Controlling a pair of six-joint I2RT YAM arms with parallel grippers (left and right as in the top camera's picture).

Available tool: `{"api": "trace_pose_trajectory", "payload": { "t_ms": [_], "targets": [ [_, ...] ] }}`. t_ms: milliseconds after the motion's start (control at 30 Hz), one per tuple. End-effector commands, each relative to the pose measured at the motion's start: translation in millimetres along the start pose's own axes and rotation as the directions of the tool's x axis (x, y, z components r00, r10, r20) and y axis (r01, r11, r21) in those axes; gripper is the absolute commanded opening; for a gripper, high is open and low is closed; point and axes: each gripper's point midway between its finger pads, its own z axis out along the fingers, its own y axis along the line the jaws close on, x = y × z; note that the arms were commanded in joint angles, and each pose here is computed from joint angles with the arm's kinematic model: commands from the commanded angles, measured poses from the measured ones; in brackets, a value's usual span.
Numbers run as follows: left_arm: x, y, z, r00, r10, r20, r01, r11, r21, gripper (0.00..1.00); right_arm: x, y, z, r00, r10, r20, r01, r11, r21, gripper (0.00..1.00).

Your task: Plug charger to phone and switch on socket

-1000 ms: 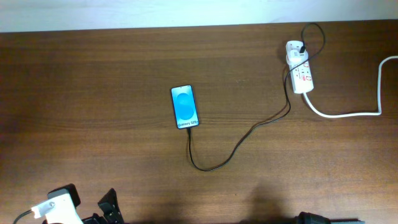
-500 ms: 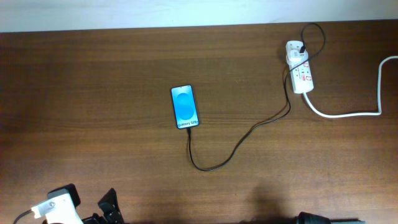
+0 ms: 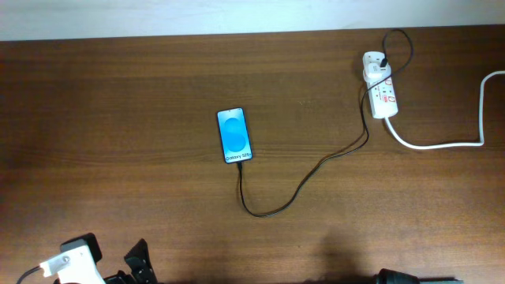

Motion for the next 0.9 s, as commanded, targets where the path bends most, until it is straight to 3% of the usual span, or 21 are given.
{"api": "trace_pose_trajectory", "payload": {
  "t_ms": [0, 100, 200, 400, 700, 867],
  "targets": [
    [0, 2, -1, 1.000, 0.012, 0.006, -0.012, 1.000, -0.009, 0.99, 5, -5, 3, 1.000, 0.004, -0.021, -0.004, 1.000, 0.010, 0.98],
    [0, 2, -1, 1.000, 0.011, 0.006, -0.011, 1.000, -0.009, 0.99, 7, 3, 3, 0.999, 0.005, -0.033, -0.006, 0.999, -0.036, 0.98],
    [0, 2, -1, 1.000, 0.012, 0.006, -0.012, 1.000, -0.009, 0.99, 4, -14, 4, 1.000, 0.003, -0.015, -0.002, 0.998, 0.057, 0.98],
    [0, 2, -1, 1.000, 0.012, 0.006, -0.012, 1.000, -0.009, 0.99, 15, -19, 20, 0.986, -0.136, -0.094, 0.140, 0.989, 0.039, 0.98],
    [0, 2, -1, 1.000, 0.012, 0.006, -0.012, 1.000, -0.009, 0.99, 57, -55, 75, 0.947, -0.031, -0.320, 0.056, 0.996, 0.070, 0.98],
    [0, 2, -1, 1.000, 0.012, 0.006, -0.012, 1.000, -0.009, 1.00, 75, -52, 99, 0.915, -0.114, -0.387, 0.097, 0.993, -0.062, 0.98]
  ]
}}
